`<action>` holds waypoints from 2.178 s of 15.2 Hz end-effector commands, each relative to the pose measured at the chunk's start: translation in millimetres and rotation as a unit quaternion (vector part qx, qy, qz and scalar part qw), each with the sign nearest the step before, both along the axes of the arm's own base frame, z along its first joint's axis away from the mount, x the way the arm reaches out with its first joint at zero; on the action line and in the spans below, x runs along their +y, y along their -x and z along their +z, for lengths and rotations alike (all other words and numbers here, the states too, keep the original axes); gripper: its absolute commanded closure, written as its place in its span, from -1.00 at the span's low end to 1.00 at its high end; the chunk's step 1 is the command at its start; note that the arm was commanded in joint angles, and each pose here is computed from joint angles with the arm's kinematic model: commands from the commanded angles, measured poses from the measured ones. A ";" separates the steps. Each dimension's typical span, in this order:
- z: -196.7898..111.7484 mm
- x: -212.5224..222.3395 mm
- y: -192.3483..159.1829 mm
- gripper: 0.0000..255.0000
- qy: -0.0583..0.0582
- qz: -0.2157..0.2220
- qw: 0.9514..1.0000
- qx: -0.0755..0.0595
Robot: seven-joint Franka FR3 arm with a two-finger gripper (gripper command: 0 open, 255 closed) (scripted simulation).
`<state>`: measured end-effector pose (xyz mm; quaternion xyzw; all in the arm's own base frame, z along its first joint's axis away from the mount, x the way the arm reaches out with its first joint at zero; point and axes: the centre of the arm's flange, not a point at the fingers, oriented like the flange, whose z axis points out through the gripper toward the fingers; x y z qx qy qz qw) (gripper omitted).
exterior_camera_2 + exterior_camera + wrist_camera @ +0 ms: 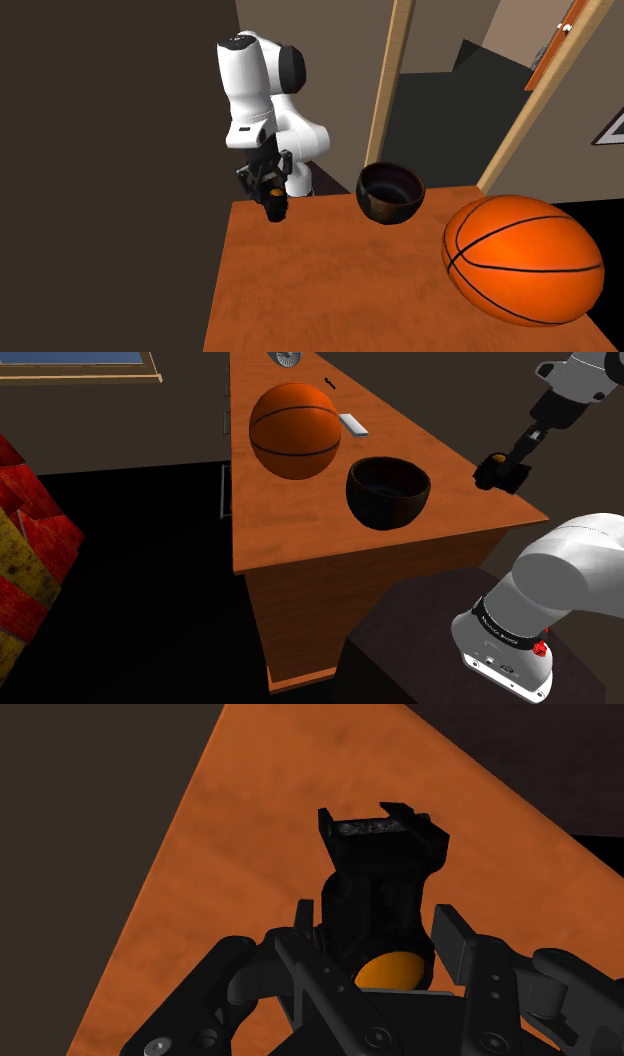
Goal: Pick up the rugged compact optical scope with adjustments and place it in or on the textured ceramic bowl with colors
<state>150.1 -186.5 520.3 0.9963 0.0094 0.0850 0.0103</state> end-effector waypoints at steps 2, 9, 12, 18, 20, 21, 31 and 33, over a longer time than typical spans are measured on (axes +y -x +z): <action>16.7 1.2 -0.1 1.00 0.000 0.000 1.000 0.000; 53.7 1.2 -0.1 1.00 0.000 0.000 1.000 0.000; 69.5 1.2 -0.1 1.00 0.000 0.000 1.000 0.000; 101.2 1.2 -0.1 1.00 0.000 0.000 1.000 0.000; 111.8 1.2 -0.1 1.00 0.000 0.000 1.000 0.000; 117.0 1.2 -0.1 1.00 0.000 0.000 1.000 0.000; 152.1 47.5 -25.3 1.00 0.000 0.000 1.000 0.000; 153.8 70.6 -37.9 1.00 0.000 0.000 1.000 0.000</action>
